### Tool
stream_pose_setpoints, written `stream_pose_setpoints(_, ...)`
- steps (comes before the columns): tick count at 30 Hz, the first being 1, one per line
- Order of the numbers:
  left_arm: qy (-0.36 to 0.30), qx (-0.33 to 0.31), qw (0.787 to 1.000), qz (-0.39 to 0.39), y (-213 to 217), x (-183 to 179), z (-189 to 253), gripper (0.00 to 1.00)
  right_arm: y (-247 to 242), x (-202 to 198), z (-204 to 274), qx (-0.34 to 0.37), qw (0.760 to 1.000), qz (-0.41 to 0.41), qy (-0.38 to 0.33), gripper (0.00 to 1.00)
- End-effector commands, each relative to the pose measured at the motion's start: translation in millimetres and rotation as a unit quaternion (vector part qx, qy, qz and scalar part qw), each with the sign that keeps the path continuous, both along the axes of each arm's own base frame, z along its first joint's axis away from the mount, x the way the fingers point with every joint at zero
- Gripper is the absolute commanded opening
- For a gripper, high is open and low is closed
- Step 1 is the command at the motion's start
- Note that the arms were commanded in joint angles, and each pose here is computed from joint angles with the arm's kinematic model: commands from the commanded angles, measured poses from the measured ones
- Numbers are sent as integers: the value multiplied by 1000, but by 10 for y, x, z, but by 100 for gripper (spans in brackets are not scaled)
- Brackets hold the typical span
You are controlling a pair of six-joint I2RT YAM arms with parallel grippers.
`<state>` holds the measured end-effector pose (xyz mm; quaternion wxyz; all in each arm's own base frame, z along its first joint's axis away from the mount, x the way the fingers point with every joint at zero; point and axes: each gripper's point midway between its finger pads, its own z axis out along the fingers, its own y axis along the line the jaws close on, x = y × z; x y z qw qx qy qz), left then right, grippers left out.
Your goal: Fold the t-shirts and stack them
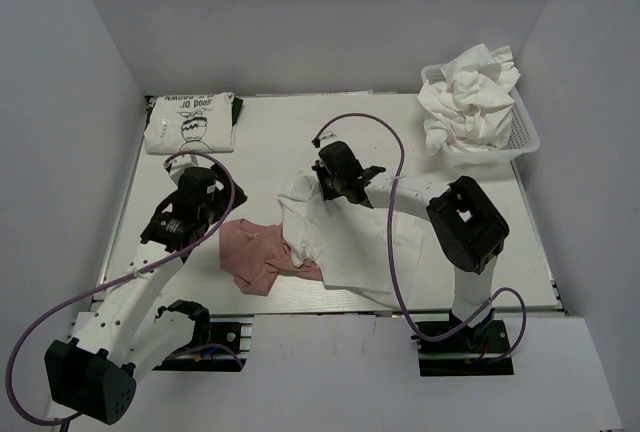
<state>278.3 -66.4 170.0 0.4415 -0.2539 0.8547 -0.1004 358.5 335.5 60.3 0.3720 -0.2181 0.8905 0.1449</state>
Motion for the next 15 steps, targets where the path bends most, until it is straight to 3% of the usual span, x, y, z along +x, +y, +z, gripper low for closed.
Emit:
stream_pose_setpoints(1, -6, -1, 1000, -2, 5, -40, 24, 100, 116, 171, 547, 51, 996, -14, -67, 0)
stream_pose_setpoints(3, -11, -3, 1000, -2, 7, -46, 52, 100, 104, 202, 726, 61, 994, -17, -83, 0)
stream_pose_setpoints(8, -25, -8, 1000, -2, 6, -45, 125, 100, -235, 407, 1991, 90, 970, -78, -213, 0)
stream_pose_setpoints(12, -31, -10, 999, 3, 26, -22, 146, 100, -714, 581, 3116, 119, 931, -148, -313, 0)
stream_pose_setpoints(14, -32, -7, 999, 7, 44, -18, 147, 100, -1101, 783, 3336, 102, 912, -211, -338, 0)
stream_pose_setpoints(15, -32, -4, 999, 11, 60, -15, 149, 100, -1209, 807, 3807, 127, 892, -226, -371, 0)
